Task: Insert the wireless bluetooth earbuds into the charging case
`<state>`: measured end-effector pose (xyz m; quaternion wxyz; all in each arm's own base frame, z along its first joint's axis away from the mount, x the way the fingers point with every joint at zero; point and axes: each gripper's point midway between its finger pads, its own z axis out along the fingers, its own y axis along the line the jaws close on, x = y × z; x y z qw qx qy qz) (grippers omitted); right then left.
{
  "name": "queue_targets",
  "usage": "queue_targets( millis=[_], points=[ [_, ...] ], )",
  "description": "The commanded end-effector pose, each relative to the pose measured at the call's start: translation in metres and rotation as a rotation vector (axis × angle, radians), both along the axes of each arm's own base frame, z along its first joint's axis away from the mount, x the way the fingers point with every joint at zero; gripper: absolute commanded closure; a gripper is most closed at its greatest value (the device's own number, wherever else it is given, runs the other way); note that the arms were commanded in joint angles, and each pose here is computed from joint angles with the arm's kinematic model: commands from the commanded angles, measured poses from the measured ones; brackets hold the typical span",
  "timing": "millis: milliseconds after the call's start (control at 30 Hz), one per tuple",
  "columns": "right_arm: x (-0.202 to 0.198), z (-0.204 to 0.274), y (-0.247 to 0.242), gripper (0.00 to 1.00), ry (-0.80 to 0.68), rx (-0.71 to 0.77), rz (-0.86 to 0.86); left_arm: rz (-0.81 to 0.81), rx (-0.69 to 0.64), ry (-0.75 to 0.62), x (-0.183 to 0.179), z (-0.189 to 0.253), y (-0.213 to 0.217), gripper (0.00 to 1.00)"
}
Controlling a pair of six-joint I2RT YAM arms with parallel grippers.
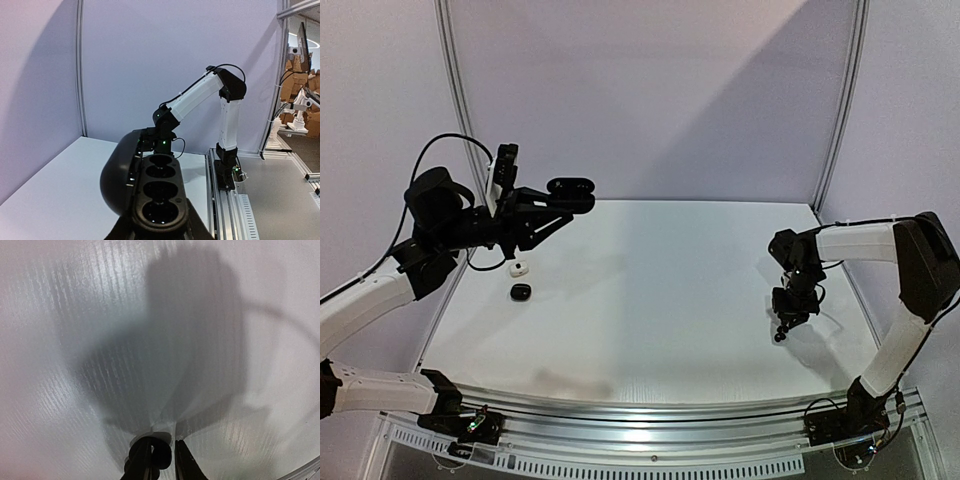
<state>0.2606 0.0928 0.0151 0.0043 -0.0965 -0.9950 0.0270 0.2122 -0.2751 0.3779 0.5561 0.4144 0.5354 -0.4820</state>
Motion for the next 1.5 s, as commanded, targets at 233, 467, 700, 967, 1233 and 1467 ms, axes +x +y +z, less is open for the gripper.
queue_targets(
  millis=[233,467,700,967,1233,1467],
  points=[
    [-0.029,-0.019,0.007,0.94,0.121,0.053,-0.018,0.016,-0.004,-0.004,0.004,-0.001,0.003,1.00],
    [-0.025,-0.010,0.007,0.94,0.099,0.054,-0.019,0.018,-0.005,-0.003,0.004,-0.001,0.003,1.00],
    [-0.029,-0.009,0.010,0.86,0.104,0.081,-0.026,0.018,-0.007,-0.003,0.004,-0.001,0.003,1.00],
    [-0.046,-0.024,0.009,0.88,0.147,0.093,-0.037,0.018,-0.006,0.000,0.004,-0.002,0.003,1.00],
    [-0.048,-0.032,0.007,0.93,0.141,0.088,-0.050,0.013,-0.004,0.003,0.005,-0.002,0.003,1.00],
    [-0.022,-0.010,0.007,1.00,0.020,0.074,-0.032,0.013,-0.004,0.001,0.005,-0.001,0.003,1.00]
  ],
)
